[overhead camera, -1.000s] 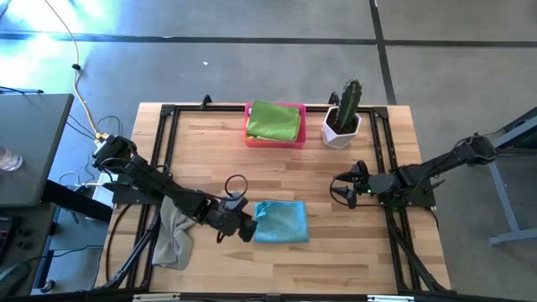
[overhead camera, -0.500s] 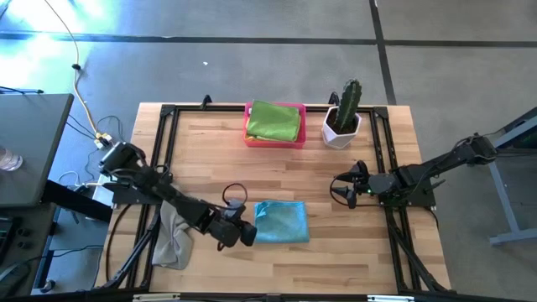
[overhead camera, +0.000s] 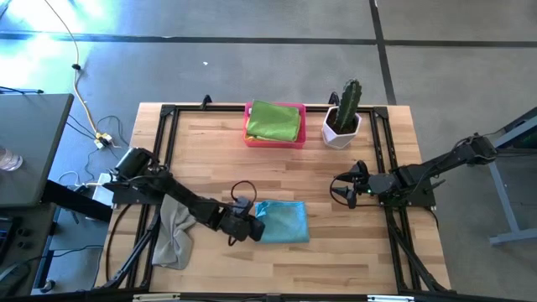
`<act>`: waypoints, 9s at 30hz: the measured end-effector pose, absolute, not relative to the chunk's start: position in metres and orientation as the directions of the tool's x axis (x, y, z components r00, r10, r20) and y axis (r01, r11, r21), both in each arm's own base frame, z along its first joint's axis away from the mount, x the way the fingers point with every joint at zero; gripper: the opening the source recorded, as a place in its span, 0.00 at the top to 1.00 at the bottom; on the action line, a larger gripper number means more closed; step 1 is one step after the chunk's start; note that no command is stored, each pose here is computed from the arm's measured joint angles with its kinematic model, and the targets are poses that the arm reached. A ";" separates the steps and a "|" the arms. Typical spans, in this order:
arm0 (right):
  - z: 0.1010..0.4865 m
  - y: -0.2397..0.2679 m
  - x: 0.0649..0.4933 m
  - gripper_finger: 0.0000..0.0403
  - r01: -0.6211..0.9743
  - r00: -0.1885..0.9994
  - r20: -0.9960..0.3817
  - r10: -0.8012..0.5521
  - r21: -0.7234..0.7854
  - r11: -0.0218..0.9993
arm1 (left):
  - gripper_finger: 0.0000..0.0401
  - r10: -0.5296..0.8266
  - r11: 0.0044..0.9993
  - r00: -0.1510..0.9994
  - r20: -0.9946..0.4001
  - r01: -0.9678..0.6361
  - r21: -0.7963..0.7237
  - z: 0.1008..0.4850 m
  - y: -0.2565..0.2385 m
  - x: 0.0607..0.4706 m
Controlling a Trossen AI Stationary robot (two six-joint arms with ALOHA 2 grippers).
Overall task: Fold microfiber towels
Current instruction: Put the blue microfiber cloth into the pink bin, then fold the gray microfiber cloth on the table
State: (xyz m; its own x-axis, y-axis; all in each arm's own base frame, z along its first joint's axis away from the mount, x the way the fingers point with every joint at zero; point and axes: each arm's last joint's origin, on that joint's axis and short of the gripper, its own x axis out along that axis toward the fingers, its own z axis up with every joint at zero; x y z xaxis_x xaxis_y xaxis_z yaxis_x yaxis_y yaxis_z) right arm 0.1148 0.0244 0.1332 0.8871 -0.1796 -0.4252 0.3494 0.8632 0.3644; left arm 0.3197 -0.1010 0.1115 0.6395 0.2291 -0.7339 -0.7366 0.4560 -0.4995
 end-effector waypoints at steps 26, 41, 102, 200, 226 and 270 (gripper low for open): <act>0.133 0.024 0.115 0.35 0.349 0.887 -0.426 -0.179 0.364 0.863 | 0.38 0.326 0.609 0.739 -0.589 -0.641 -0.467 0.082 -0.100 0.342; 0.133 0.024 0.115 0.35 0.349 0.887 -0.425 -0.179 0.364 0.863 | 0.85 0.291 0.659 0.738 -0.608 -0.616 -0.431 0.081 -0.092 0.346; 0.133 0.024 0.115 0.35 0.349 0.887 -0.425 -0.179 0.365 0.863 | 0.99 0.521 0.679 0.194 -0.831 -0.684 0.266 0.225 0.267 0.338; 0.133 0.024 0.115 0.35 0.349 0.887 -0.425 -0.179 0.365 0.863 | 0.37 0.322 0.791 -0.247 -0.914 -0.461 0.403 0.196 -0.105 0.247; 0.133 0.024 0.115 0.35 0.349 0.887 -0.425 -0.179 0.365 0.863 | 0.43 0.166 0.759 -0.248 -0.954 -0.586 0.284 0.129 -0.086 0.225; 0.133 0.025 0.115 0.35 0.349 0.887 -0.425 -0.179 0.365 0.863 | 1.00 -0.211 0.959 0.874 -0.437 0.099 -0.264 0.264 -0.116 0.379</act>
State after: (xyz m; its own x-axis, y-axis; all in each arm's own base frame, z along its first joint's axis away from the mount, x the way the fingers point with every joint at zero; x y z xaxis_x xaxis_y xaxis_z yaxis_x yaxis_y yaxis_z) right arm 0.1148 0.0245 0.1334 0.8875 -0.1790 -0.4247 0.3488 0.8632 0.3649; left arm 0.3790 -0.1157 0.2638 0.8745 -0.2109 -0.4368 0.0994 0.9593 -0.2642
